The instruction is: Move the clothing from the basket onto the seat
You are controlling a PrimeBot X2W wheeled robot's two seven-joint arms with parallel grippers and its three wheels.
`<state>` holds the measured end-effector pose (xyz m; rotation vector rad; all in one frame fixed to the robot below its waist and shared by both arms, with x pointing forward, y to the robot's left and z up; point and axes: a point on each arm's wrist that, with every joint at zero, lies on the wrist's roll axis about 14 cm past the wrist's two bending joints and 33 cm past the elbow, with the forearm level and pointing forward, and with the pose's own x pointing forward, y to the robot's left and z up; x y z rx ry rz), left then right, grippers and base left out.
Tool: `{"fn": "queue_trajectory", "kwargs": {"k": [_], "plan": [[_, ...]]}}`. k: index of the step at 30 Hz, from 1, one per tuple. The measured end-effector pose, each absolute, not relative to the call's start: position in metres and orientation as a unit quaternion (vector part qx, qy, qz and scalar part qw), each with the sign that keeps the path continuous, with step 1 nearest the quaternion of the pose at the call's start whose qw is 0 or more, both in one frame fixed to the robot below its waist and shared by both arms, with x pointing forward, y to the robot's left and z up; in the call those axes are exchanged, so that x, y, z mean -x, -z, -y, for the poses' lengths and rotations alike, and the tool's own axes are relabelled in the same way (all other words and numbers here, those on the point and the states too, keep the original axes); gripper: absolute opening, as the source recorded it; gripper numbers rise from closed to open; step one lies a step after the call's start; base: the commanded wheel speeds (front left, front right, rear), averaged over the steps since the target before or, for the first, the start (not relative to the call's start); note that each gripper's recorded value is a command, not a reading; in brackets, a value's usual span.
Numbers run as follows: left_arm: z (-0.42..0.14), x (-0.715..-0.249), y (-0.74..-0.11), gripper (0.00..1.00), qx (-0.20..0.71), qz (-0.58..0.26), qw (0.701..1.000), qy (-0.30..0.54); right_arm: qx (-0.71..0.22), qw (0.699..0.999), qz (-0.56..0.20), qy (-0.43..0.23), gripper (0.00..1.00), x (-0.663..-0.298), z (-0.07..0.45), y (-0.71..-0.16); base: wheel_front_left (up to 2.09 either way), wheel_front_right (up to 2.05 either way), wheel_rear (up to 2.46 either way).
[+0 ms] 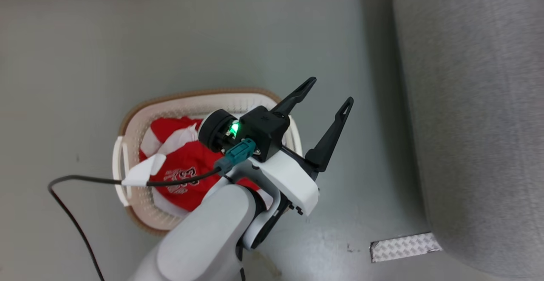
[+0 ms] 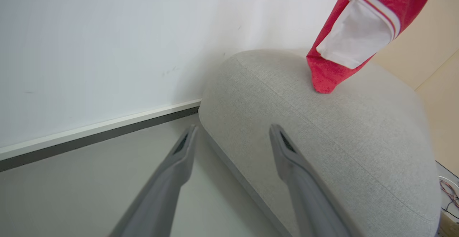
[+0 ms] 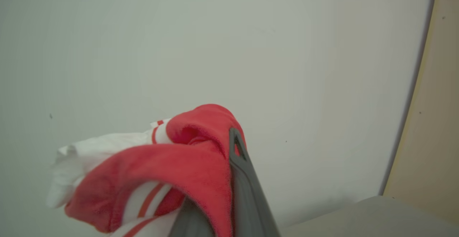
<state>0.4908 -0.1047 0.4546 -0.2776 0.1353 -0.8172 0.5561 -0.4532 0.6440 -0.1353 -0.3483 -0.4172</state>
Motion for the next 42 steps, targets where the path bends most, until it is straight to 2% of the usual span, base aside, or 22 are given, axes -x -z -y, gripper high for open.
{"fn": "queue_trajectory", "kwargs": {"k": [8, 11, 14, 15, 16, 17, 18, 25, 33, 38, 42], "plan": [[0.085, -0.500, -0.416, 1.00, 0.126, -0.099, 0.914, 0.373, 0.028, 0.968, 0.056, 0.242, 0.00, -0.575, 0.461, -0.530, 0.00, 0.00, 0.00], [0.086, -0.500, -0.411, 1.00, 0.125, -0.105, 0.913, 0.375, 0.015, 0.968, -0.002, 0.249, 0.00, -0.562, 0.455, -0.479, 0.00, 0.00, 0.00], [0.088, -0.499, -0.414, 1.00, 0.122, -0.102, 0.911, 0.380, 0.012, 0.964, -0.034, 0.262, 0.00, -0.545, 0.457, -0.456, 0.00, 0.00, 0.00], [0.089, -0.498, -0.416, 1.00, 0.121, -0.100, 0.911, 0.381, 0.014, 0.964, -0.042, 0.262, 0.07, -0.541, 0.456, -0.452, 0.00, 0.00, 0.00], [0.090, -0.498, -0.419, 1.00, 0.120, -0.098, 0.911, 0.383, 0.015, 0.964, -0.049, 0.262, 0.38, -0.536, 0.454, -0.448, 0.00, 0.00, 0.00], [0.091, -0.498, -0.421, 1.00, 0.119, -0.096, 0.910, 0.385, 0.009, 0.963, -0.047, 0.265, 0.76, -0.532, 0.453, -0.448, 0.00, 0.00, 0.00], [0.092, -0.497, -0.424, 1.00, 0.118, -0.093, 0.910, 0.386, 0.002, 0.962, -0.041, 0.270, 1.00, -0.529, 0.453, -0.451, 0.00, 0.00, 0.00], [0.101, -0.489, -0.447, 1.00, 0.124, -0.075, 0.907, 0.394, 0.009, 0.964, -0.036, 0.263, 1.00, -0.499, 0.442, -0.460, 0.00, 0.00, 0.00], [0.100, -0.469, -0.472, 1.00, 0.143, -0.059, 0.910, 0.385, 0.031, 0.973, -0.027, 0.226, 1.00, -0.458, 0.411, -0.475, 0.00, 0.00, 0.00], [0.085, -0.453, -0.483, 1.00, 0.137, -0.048, 0.921, 0.361, 0.030, 0.979, -0.006, 0.201, 1.00, -0.430, 0.386, -0.489, 0.00, 0.00, 0.00], [0.064, -0.442, -0.486, 1.00, 0.113, -0.040, 0.937, 0.328, -0.006, 0.982, 0.018, 0.188, 1.00, -0.410, 0.363, -0.498, 0.00, 0.00, 0.00]]}}
